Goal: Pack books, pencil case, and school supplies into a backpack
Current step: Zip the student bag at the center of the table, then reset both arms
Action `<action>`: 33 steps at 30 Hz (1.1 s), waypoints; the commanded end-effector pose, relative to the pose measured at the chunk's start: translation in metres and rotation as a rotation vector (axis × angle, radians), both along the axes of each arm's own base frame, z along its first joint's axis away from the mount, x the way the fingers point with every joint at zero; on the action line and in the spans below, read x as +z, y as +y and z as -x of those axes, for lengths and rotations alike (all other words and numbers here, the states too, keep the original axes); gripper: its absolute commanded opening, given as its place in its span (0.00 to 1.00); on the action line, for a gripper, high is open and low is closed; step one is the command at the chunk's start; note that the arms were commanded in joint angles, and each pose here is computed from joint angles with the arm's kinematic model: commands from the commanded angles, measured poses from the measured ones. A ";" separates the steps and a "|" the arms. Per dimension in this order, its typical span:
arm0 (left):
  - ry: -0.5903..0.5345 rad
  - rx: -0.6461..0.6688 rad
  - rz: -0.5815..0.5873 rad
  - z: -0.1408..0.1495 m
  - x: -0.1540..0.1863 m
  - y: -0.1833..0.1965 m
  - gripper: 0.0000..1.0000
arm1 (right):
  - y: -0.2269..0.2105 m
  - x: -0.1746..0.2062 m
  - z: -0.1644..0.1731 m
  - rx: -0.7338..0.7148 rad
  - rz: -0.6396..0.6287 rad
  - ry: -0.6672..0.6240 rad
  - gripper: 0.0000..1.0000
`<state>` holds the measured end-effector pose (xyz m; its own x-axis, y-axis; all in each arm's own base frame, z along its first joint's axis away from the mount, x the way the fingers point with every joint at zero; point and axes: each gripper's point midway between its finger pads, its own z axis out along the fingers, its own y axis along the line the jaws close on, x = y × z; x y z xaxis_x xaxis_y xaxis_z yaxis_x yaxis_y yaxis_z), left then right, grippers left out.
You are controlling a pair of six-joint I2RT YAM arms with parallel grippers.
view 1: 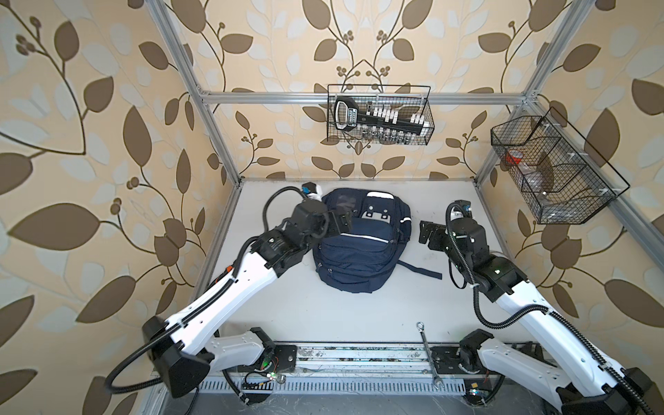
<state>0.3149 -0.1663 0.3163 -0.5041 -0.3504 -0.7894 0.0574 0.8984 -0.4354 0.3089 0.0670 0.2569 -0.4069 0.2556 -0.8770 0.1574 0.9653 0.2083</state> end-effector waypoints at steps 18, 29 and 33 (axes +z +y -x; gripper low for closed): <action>0.081 0.440 -0.585 -0.040 -0.192 0.190 0.99 | -0.147 -0.137 0.013 -0.551 0.349 -0.019 0.99; -0.086 0.335 -0.467 -0.056 -0.230 0.187 0.99 | -0.129 -0.128 -0.046 -0.246 0.161 -0.272 1.00; -0.036 0.294 -0.459 -0.064 -0.238 0.183 0.99 | -0.094 -0.136 -0.060 -0.024 0.190 -0.288 1.00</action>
